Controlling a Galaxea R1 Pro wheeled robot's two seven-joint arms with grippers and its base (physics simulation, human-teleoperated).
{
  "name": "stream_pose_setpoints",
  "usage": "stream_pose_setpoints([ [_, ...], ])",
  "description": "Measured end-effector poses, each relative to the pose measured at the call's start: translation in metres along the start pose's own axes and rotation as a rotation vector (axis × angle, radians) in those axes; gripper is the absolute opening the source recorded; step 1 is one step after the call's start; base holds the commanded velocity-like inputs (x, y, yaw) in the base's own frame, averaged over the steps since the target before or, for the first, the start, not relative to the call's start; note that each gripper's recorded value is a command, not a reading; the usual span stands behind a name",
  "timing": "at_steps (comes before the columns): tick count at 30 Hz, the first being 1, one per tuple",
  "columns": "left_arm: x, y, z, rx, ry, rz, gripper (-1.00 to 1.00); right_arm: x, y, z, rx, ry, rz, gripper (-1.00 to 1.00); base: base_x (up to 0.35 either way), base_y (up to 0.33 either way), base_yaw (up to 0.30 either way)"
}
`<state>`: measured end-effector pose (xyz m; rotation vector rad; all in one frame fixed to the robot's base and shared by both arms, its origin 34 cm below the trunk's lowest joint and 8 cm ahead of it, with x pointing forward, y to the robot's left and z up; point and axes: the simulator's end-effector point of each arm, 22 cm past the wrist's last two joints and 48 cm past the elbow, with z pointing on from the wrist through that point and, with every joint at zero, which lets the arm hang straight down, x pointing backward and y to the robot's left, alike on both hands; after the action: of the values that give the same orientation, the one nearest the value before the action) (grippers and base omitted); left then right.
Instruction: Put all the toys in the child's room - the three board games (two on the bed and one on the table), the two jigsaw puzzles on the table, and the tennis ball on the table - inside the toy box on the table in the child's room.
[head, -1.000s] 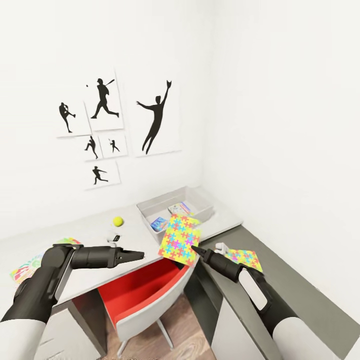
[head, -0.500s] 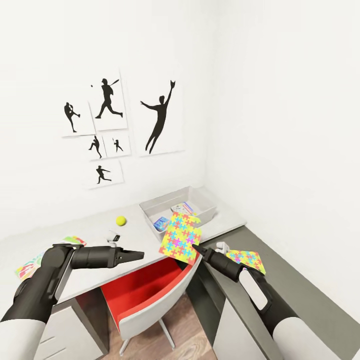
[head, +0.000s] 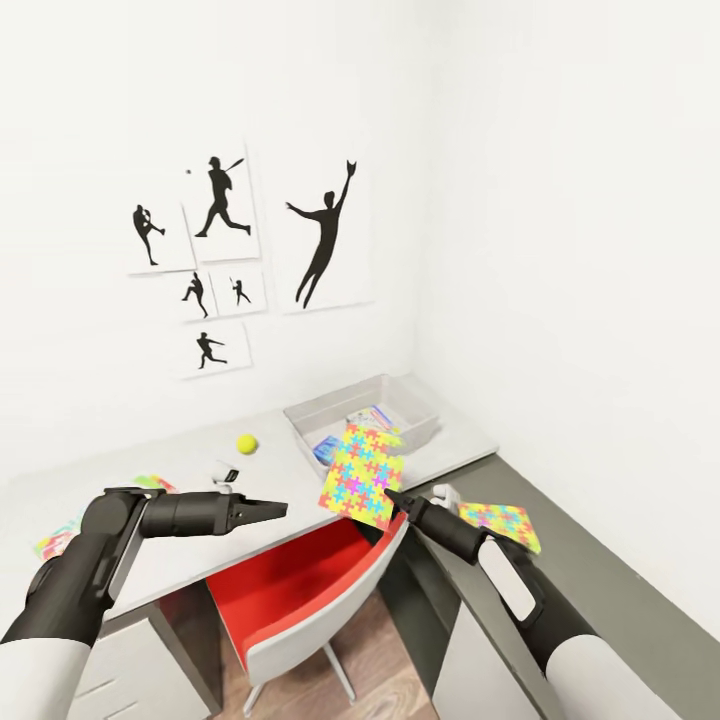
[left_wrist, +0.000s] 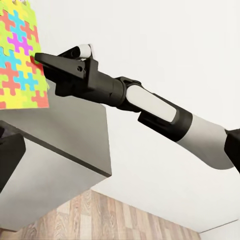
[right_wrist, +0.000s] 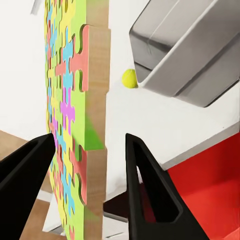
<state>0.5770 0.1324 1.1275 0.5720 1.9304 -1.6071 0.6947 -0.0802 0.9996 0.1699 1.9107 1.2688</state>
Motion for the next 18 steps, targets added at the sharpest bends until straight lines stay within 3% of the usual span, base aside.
stream_pose_setpoints([
  [4, -0.0002, 0.0001, -0.0003, 0.0, -0.001, 0.0, 1.0, 0.0001, -0.0006, 0.0001, 0.003, 0.0, 0.001, -1.0, 0.068, 0.171, 0.0],
  [14, -0.0003, 0.0004, -0.0005, -0.001, -0.001, 0.0, 1.0, 0.0003, -0.0018, 0.0001, 0.006, 0.0, 0.001, -1.0, 0.007, 0.036, 0.0],
  [18, -0.0005, 0.0006, -0.0011, -0.002, -0.002, 0.0, 1.0, 0.0008, -0.0009, 0.0008, 0.004, 0.0, 0.002, -1.0, 0.0, 0.206, 0.0],
])
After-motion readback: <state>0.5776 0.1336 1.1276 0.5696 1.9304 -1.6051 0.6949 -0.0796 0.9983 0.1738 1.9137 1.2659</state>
